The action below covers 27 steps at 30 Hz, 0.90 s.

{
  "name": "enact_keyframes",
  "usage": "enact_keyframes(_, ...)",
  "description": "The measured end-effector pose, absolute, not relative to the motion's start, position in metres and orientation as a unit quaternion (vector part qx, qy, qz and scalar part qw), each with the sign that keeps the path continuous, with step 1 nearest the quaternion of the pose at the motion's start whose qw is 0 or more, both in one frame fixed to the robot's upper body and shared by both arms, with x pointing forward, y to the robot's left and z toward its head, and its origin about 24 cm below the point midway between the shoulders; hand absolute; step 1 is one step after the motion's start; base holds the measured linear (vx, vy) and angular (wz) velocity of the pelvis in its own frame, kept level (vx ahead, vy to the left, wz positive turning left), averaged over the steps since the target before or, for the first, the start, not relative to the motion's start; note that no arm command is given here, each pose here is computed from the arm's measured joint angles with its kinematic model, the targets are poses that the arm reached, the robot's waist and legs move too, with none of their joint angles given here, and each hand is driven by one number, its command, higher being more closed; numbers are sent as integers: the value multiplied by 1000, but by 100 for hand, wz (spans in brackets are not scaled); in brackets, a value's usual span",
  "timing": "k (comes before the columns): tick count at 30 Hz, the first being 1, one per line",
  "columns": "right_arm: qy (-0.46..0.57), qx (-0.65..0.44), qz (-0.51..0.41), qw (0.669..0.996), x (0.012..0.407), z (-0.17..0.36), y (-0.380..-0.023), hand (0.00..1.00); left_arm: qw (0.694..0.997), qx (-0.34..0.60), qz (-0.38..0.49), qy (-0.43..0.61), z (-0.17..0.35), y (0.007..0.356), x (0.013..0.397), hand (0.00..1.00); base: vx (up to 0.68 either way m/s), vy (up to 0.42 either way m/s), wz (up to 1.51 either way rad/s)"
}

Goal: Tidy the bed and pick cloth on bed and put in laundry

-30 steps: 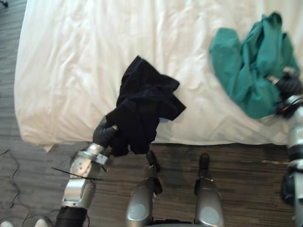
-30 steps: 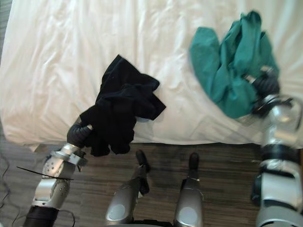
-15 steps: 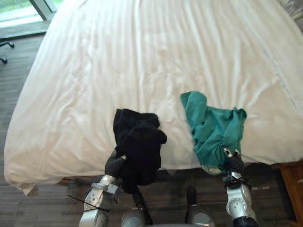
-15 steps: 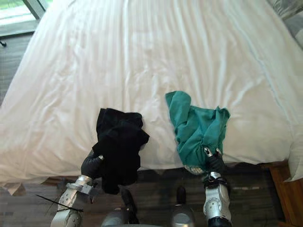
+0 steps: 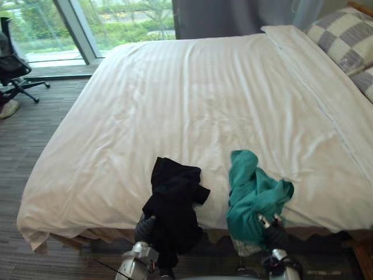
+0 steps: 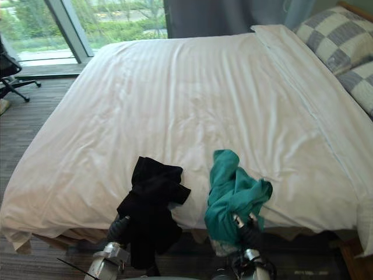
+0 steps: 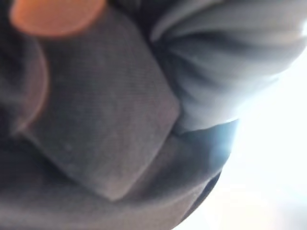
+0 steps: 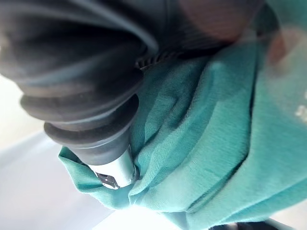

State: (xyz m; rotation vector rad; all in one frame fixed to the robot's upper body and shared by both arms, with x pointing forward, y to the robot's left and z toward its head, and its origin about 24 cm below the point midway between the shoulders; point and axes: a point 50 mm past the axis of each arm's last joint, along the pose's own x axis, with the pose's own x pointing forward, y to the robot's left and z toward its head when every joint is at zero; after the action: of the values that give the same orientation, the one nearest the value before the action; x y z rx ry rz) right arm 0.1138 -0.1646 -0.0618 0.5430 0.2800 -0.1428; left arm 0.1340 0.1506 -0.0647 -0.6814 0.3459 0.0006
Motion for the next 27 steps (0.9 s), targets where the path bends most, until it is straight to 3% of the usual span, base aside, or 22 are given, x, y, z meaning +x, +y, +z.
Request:
enact_keyframes(5, 206, 282, -16, 937, 81, -73, -127, 100, 909, -330, 36, 252, -95, 152, 99, 100, 81, -95, 149)
enact_keyframes(10, 211, 236, 70, 946, 84, -70, -124, 100, 880, -383, 93, 266, -100, 146, 67, 100, 36, -68, 81)
enact_keyframes(15, 218, 225, 72, 947, 83, -69, -120, 100, 884, -395, 90, 234, -91, 146, 79, 100, 116, -35, 196)
enact_keyframes(18, 207, 180, 45, 961, 98, -69, -146, 100, 881, -408, 75, 229, -91, 134, 92, 100, 61, 24, 214)
enact_keyframes(19, 202, 180, 38, 962, 104, -70, -145, 100, 888, -396, 78, 220, -89, 145, 95, 100, 40, -2, 161)
enact_keyframes(23, 207, 173, 22, 963, 108, -73, -150, 100, 880, -401, 79, 243, -94, 135, 85, 100, 251, 14, 81)
enact_keyframes(27, 239, 186, 30, 952, 108, -83, -143, 100, 895, -370, 55, 244, -92, 136, 90, 100, 154, 2, 91)
